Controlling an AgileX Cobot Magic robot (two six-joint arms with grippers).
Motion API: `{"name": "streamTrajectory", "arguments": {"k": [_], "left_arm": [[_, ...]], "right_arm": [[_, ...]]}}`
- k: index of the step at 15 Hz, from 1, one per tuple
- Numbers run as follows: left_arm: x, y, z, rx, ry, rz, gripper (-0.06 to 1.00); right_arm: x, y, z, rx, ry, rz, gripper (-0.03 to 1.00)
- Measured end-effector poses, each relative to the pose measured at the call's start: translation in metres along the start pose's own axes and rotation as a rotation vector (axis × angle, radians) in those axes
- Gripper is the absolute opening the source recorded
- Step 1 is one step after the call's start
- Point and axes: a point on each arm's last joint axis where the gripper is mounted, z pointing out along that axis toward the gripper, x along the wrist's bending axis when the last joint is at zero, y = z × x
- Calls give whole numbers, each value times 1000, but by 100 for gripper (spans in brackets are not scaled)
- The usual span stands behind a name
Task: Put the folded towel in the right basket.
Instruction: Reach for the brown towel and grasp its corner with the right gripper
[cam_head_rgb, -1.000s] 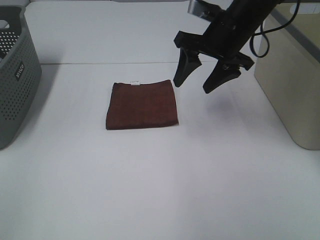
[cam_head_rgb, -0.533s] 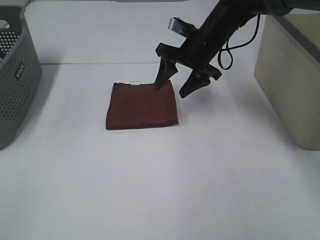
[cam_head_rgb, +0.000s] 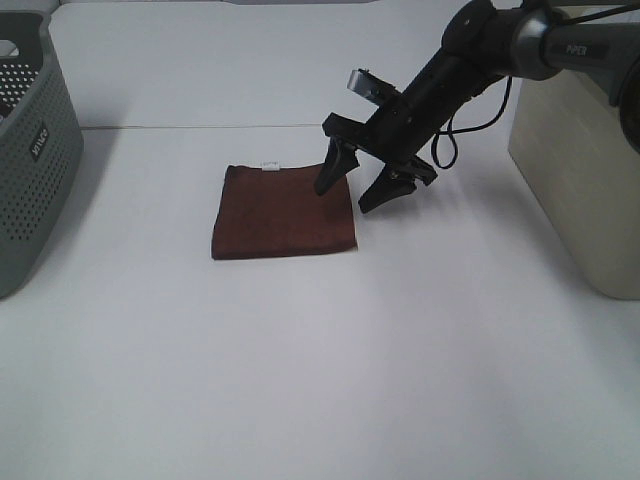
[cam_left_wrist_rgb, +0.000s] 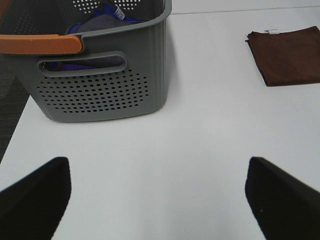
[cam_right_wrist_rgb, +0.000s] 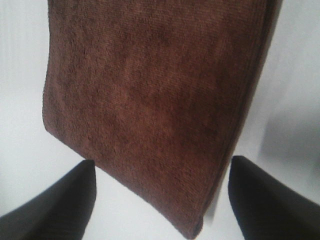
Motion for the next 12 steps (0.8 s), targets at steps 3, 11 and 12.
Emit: {"name": "streamTrajectory", "arguments": {"k": [3,11,12], "left_arm": [[0,0,0,0,0,0,88],[0,0,0,0,0,0,88],[0,0,0,0,0,0,88]], "right_arm": [[-7,4,8,-46,-7,-6,72],[-11,10,9,-102,-54,-36,77],[-11,9,9,-101,-55,-35,77]]}}
